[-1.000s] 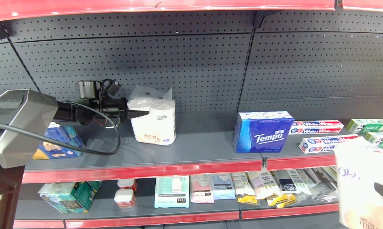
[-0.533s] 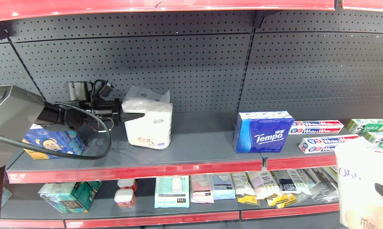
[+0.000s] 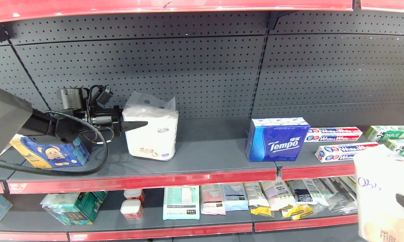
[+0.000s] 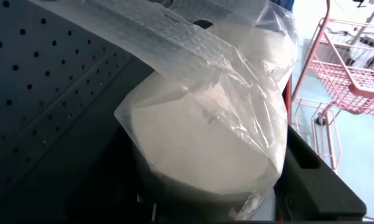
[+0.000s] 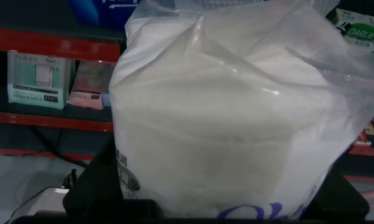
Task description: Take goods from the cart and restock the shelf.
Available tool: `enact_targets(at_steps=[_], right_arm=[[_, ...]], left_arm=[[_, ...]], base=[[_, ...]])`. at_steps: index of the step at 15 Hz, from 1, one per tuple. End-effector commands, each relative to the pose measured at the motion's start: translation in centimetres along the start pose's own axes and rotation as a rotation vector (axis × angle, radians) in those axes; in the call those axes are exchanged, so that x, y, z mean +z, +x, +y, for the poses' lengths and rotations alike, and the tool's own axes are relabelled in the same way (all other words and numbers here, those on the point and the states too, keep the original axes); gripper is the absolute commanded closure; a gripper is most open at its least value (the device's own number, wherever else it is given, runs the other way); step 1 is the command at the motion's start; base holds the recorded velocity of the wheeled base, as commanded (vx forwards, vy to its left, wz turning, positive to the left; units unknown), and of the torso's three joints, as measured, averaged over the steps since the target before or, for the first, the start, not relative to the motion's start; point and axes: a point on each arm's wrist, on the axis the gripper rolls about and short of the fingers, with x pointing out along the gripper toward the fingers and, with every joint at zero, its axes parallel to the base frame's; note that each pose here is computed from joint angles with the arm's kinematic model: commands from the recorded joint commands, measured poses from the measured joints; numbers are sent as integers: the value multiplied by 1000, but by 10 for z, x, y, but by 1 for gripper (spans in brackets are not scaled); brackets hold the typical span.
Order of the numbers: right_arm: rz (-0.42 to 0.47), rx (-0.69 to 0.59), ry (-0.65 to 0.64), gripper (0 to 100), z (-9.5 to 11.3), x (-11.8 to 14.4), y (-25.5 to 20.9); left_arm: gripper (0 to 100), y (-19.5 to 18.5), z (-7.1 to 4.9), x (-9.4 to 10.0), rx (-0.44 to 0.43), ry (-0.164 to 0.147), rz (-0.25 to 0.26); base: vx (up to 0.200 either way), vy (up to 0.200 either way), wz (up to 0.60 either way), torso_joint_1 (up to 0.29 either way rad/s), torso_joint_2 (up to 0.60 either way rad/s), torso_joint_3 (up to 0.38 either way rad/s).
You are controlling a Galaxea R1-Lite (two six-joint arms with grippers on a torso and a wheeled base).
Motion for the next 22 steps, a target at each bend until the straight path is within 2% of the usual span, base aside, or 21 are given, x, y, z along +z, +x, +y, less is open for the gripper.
enact_targets(at_steps=[1, 4, 7, 11, 13, 17, 22], right_arm=[[1, 0, 1, 100, 0, 0, 0], [4, 1, 1, 100, 0, -1, 0], [8, 2, 2, 100, 1, -3, 0], [-1, 1, 3, 100, 1, -6, -2], [-1, 1, 3, 100, 1, -6, -2], [-2, 0, 3, 100, 1, -6, -3], [-2, -2, 3, 100, 1, -6, -3]], left_arm=[[100, -7, -4, -4, 15, -8, 3], [100, -10, -14, -5, 13, -24, 8], [100, -11, -17, -4, 12, -28, 9], [100, -13, -25, -10, 8, -49, 14], [100, -13, -28, -13, 8, -50, 13], [100, -14, -32, -19, 13, -32, 7], [100, -15, -35, -21, 13, -33, 7]], base=[[0, 0, 0, 0, 0, 0], [0, 0, 0, 0, 0, 0], [0, 0, 0, 0, 0, 0], [0, 0, 0, 0, 0, 0], [0, 0, 0, 0, 0, 0], [0, 0, 0, 0, 0, 0], [0, 0, 0, 0, 0, 0]])
